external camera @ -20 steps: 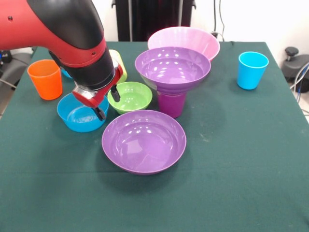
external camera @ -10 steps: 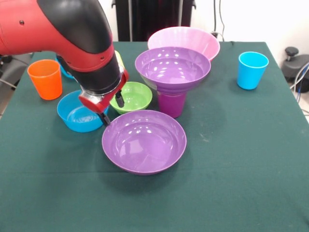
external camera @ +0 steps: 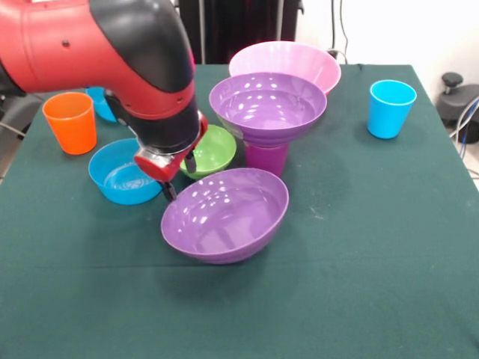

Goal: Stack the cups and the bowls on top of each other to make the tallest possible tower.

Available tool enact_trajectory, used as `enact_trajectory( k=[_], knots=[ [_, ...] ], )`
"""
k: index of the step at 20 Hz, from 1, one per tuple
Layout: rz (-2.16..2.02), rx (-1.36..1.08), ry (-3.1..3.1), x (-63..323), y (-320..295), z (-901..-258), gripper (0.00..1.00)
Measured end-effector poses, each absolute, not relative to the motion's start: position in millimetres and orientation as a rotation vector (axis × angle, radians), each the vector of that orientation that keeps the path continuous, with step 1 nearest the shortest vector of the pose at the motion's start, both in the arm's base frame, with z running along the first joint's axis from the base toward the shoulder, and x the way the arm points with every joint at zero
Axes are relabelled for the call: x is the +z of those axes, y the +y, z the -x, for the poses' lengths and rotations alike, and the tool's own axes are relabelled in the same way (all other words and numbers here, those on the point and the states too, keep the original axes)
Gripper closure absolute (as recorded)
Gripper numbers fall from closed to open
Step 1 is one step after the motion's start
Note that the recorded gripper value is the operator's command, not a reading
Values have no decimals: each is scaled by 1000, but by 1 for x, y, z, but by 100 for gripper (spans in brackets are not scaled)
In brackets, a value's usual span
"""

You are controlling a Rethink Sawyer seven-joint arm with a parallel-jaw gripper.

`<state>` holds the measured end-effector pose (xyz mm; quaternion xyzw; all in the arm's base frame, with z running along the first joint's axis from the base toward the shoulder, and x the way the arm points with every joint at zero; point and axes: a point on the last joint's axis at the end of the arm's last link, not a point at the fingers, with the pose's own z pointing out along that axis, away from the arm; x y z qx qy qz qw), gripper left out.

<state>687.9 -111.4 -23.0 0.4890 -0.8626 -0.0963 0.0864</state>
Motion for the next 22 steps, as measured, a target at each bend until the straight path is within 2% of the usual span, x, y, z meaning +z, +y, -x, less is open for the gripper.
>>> enact_trajectory(
  k=[10,22],
  knots=[
    [-1511,-216,-2474,-37,-87,-679,0],
    [-1506,-200,-2454,-40,-88,-674,0]
  ],
)
